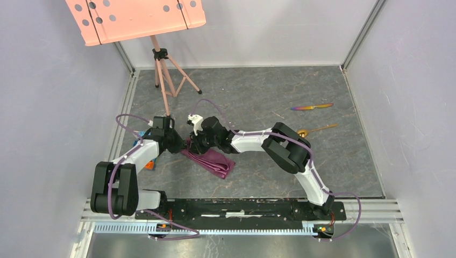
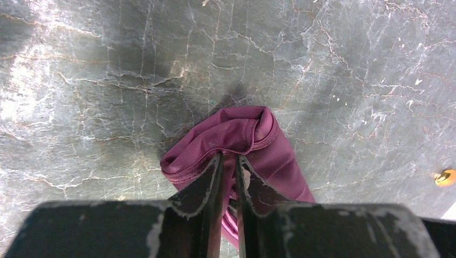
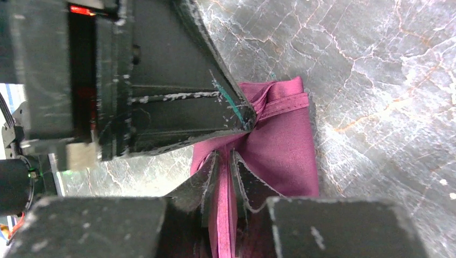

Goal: Fold the napkin into a case and place the utensils inside
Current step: Smooth out the smaller rectangle-folded napkin at the center of the board.

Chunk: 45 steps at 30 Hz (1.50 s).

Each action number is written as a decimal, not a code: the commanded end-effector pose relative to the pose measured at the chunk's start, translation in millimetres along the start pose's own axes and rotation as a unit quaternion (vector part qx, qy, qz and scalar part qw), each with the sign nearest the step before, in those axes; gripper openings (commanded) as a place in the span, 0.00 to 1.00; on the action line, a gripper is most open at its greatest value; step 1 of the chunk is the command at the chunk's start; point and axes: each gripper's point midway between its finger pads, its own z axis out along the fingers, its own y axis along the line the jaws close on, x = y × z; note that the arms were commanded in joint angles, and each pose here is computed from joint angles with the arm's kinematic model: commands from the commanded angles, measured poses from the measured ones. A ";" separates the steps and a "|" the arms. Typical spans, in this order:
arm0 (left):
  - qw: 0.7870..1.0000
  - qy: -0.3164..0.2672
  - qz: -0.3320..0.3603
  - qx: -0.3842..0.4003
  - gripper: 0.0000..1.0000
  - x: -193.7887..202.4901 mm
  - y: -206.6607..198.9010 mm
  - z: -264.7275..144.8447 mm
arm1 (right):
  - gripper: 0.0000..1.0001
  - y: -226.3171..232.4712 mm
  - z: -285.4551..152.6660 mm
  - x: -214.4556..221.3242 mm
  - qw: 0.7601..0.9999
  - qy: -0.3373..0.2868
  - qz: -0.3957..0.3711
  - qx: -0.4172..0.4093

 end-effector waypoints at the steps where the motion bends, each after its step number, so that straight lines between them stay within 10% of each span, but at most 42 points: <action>1: 1.000 -0.001 0.007 0.007 0.21 2.9 -0.8 -0.4 | 0.18 15.5 -20.4 -32.3 0.998 -0.026 -0.058 -0.001; 28: 1.000 0.004 0.012 0.013 0.30 13.7 5.0 -7.4 | 0.02 5.5 1.7 30.5 0.997 0.022 -0.074 0.020; 36: 0.998 -0.023 0.042 0.039 0.46 3.3 -10.1 -36.0 | 0.23 32.1 -47.2 -30.8 0.996 -0.017 -0.093 0.001; 45: 0.998 -0.043 -0.038 -0.014 0.60 24.1 20.3 -66.0 | 0.58 31.7 -96.7 -5.5 0.984 0.017 -0.176 -0.016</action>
